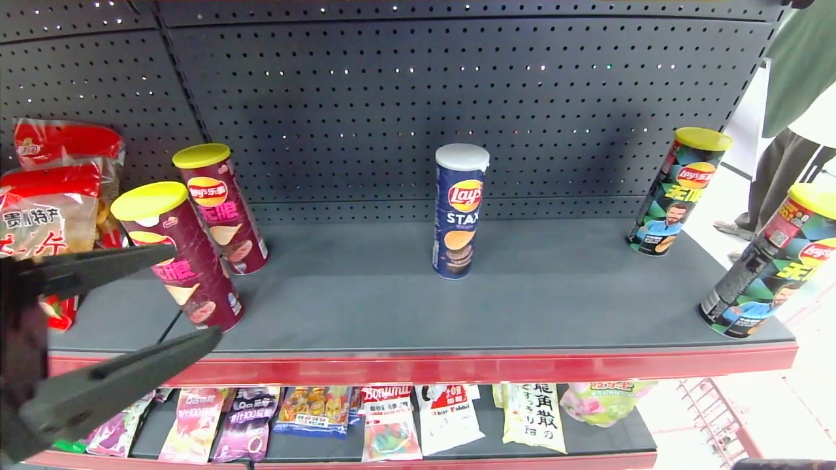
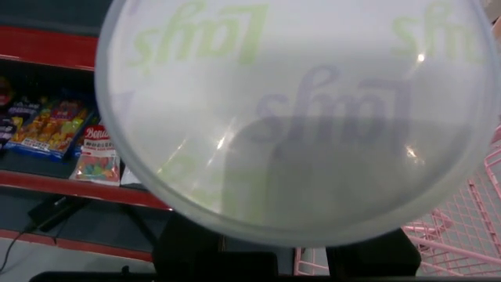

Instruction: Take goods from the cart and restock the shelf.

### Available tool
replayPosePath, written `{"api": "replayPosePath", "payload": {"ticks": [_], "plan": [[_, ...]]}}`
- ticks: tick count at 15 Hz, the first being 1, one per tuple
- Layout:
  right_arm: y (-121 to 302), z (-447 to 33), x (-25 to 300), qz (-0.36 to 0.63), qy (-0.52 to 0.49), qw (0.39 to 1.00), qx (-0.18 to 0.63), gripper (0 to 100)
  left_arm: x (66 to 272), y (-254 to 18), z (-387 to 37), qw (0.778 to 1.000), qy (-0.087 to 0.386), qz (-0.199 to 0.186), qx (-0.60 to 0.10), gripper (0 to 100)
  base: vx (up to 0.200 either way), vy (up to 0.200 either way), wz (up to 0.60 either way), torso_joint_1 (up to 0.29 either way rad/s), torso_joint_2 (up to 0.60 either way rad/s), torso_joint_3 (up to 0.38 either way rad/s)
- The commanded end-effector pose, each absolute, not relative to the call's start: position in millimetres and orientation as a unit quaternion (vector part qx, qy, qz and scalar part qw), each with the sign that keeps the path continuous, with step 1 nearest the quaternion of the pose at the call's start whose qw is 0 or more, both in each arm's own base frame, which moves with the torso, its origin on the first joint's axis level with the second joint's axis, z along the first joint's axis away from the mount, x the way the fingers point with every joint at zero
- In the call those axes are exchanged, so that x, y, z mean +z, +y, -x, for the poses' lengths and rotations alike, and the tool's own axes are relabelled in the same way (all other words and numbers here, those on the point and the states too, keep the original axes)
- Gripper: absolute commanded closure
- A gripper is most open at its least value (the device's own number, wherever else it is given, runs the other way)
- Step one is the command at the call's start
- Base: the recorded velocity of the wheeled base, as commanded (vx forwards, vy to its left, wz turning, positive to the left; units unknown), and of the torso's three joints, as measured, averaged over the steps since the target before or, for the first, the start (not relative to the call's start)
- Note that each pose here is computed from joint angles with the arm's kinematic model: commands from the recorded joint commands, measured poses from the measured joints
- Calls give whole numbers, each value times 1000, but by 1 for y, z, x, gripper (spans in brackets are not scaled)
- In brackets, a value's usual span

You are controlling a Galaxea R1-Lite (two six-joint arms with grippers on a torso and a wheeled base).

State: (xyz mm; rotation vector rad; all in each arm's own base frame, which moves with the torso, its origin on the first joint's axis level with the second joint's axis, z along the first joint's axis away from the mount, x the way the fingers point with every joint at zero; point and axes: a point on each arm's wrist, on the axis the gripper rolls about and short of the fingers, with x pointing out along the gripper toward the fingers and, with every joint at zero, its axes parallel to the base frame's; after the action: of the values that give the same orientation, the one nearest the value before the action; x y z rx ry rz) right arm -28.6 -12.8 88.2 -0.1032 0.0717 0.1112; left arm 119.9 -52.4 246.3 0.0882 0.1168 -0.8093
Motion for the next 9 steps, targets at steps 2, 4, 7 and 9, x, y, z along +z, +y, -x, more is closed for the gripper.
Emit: {"api": "replayPosePath", "payload": {"ticks": [2, 4, 7, 9], "plan": [[-13, 29, 88, 51, 35, 997, 56, 100, 223, -123, -246, 887, 94, -57, -449, 0, 0, 0, 0, 0, 0, 0], [-13, 29, 88, 50, 32, 997, 55, 100, 219, -143, -284, 887, 77, -61, -452, 0, 0, 0, 0, 0, 0, 0], [-13, 30, 88, 50, 30, 997, 55, 100, 214, -166, -311, 882, 71, -62, -462, 0, 0, 0, 0, 0, 0, 0], [-13, 30, 88, 50, 30, 997, 56, 100, 210, -176, -327, 881, 66, -68, -464, 0, 0, 0, 0, 0, 0, 0]]}}
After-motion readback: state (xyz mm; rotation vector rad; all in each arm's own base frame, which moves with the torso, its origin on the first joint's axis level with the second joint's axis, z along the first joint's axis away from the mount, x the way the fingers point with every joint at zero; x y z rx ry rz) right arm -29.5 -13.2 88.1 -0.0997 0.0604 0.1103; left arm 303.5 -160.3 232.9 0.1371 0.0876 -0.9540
